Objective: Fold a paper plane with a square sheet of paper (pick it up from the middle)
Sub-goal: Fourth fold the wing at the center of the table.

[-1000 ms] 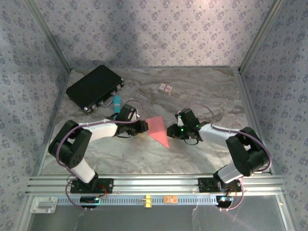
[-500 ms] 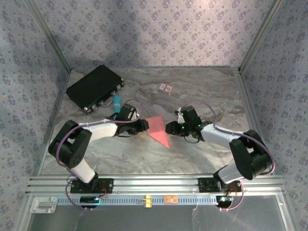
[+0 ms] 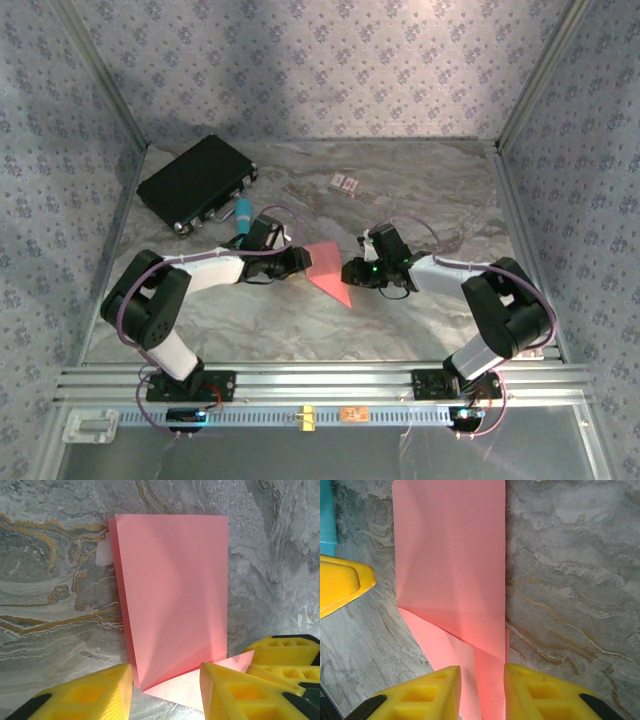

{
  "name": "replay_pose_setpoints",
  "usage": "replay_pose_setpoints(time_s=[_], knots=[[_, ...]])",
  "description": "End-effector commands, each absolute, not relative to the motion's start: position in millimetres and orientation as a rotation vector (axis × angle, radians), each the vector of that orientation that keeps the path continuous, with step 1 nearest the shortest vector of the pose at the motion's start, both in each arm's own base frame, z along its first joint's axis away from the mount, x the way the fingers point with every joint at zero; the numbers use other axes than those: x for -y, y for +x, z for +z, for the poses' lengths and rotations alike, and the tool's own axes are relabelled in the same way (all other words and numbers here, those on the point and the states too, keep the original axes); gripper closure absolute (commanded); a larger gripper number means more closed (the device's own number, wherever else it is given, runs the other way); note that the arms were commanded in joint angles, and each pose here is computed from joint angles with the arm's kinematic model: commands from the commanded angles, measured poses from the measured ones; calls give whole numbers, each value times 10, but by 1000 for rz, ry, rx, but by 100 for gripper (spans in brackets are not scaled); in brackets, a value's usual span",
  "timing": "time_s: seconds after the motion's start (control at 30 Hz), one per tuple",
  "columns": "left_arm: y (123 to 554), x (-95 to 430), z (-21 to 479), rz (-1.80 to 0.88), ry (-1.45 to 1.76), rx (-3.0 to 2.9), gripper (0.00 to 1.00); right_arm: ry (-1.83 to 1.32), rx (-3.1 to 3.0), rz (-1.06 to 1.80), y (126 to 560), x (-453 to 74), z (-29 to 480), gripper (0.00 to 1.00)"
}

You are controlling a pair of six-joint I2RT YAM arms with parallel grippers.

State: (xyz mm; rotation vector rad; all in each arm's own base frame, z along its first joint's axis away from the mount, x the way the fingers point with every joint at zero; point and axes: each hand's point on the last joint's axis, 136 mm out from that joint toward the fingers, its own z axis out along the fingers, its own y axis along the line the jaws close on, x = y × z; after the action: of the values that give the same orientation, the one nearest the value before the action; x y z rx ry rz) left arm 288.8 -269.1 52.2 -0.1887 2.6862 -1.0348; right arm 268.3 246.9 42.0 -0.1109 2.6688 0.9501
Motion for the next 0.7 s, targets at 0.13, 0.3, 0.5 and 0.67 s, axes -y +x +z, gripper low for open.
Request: replay_pose_setpoints(time_s=[0.13,0.3,0.5,0.67], knots=[[2894,2782,521,-1103,-192,-2690,60,-151,-2623,992,2745,-2571,499,77],[2900,2808,537,-1146,-214,-2683,59,-160,-2594,1016,2730,-2573,545,83],[2936,2758,578,-1165,-236,-2670,57,-148,-2584,1016,2715,-2523,566,92],[2983,2716,625,-1191,-256,-2654,55,-139,-2566,1034,2703,-2499,589,93]])
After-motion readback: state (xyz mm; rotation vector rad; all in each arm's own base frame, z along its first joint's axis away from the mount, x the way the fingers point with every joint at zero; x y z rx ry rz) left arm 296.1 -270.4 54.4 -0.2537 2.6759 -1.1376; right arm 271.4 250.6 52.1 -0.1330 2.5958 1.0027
